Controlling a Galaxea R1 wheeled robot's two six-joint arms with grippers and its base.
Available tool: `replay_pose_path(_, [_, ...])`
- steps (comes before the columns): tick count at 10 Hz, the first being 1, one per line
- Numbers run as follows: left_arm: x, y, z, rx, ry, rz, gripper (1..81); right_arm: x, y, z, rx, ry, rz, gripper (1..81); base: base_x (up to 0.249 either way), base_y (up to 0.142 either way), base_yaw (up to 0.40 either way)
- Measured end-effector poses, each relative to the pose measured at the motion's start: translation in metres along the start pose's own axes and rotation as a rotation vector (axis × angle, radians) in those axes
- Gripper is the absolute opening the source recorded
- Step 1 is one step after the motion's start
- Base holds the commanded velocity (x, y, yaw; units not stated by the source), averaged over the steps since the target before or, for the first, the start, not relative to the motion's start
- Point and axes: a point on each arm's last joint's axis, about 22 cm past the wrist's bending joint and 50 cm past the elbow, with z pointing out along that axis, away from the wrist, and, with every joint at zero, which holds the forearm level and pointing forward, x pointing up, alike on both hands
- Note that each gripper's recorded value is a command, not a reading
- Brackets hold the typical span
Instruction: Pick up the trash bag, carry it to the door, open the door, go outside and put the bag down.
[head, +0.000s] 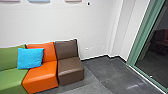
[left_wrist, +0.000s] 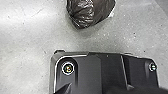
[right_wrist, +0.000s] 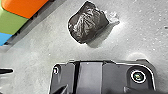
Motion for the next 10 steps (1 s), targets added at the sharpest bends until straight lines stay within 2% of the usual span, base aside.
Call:
replay_pose_path(3, [0.076,0.012,0.002,-0.009,0.055,0.024,81.1,0.012,0.006,0.009,0.004,0.015,-0.003,81.1,0.000,0.000,0.000])
replay_pose_path(4, [0.089,0.012,0.004,-0.006,0.048,0.027,81.1,0.016,0.014,0.007,-0.001,0.016,0.006,81.1,0.000,0.000,0.000])
replay_pose_path(5, [0.092,0.008,0.011,-0.002,0.029,0.023,81.1,0.016,0.024,0.005,-0.010,0.006,0.022,81.1,0.000,0.000,0.000])
replay_pose_path(8, [0.086,-0.001,0.044,-0.001,-0.030,0.002,81.1,0.028,0.031,0.017,0.012,-0.021,0.060,81.1,0.000,0.000,0.000])
replay_pose_path(10, [0.096,-0.004,0.066,-0.004,-0.053,-0.004,81.1,0.034,0.050,0.023,0.001,-0.039,0.089,81.1,0.000,0.000,0.000])
